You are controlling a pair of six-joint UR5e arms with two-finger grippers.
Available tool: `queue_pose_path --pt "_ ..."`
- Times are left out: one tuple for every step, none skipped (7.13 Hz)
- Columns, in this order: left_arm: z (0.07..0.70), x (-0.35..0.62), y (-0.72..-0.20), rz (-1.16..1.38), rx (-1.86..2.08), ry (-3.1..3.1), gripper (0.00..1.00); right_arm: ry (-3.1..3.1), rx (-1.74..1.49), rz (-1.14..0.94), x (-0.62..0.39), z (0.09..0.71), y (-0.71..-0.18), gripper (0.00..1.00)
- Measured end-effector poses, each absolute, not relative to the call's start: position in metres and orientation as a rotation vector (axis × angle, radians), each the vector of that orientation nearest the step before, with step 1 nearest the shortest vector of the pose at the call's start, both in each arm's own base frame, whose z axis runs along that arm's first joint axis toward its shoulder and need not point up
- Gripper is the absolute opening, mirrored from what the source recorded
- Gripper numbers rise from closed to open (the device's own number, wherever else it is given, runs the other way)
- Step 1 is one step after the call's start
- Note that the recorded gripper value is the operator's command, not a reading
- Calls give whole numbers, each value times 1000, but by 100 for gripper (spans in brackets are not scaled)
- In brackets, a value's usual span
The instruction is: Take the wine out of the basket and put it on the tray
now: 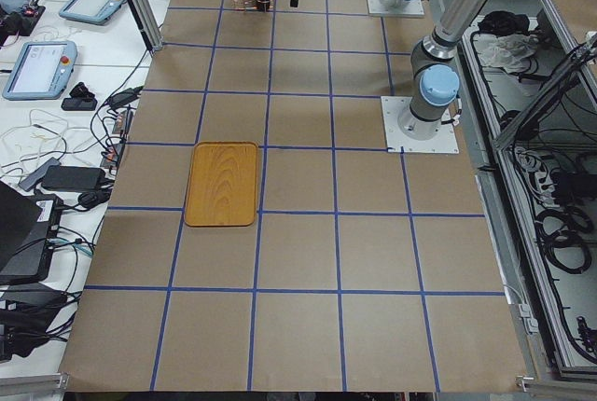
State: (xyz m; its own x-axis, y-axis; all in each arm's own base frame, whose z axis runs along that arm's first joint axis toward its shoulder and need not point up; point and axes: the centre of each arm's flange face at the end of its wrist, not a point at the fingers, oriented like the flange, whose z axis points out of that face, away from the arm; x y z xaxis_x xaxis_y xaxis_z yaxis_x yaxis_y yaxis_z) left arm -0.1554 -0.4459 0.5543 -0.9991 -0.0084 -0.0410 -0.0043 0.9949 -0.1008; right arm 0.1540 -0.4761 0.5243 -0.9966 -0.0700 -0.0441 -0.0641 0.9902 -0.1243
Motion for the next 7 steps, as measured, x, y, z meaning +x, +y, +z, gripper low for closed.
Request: queue_pose_path --pt "554 -155 -447 -161 -10 3096 100 3086 -129 -201 141 525 -480 100" --pt "553 -155 -447 -161 -11 3096 100 3088 -171 -206 127 526 -484 100" --pt "553 -156 -447 -161 -11 3097 100 3094 -238 -211 111 525 -489 100" --pt "553 -156 -446 -162 -11 3097 100 3097 -326 -213 91 524 -494 100" --pt "554 -156 -446 -167 -11 3098 100 3097 -415 -211 67 522 -499 99" --pt "554 -156 -446 -172 -12 3099 100 3092 -478 -189 46 514 -507 98" --pt "555 -157 -446 -177 -11 3100 100 3097 -522 -157 33 500 -519 98"
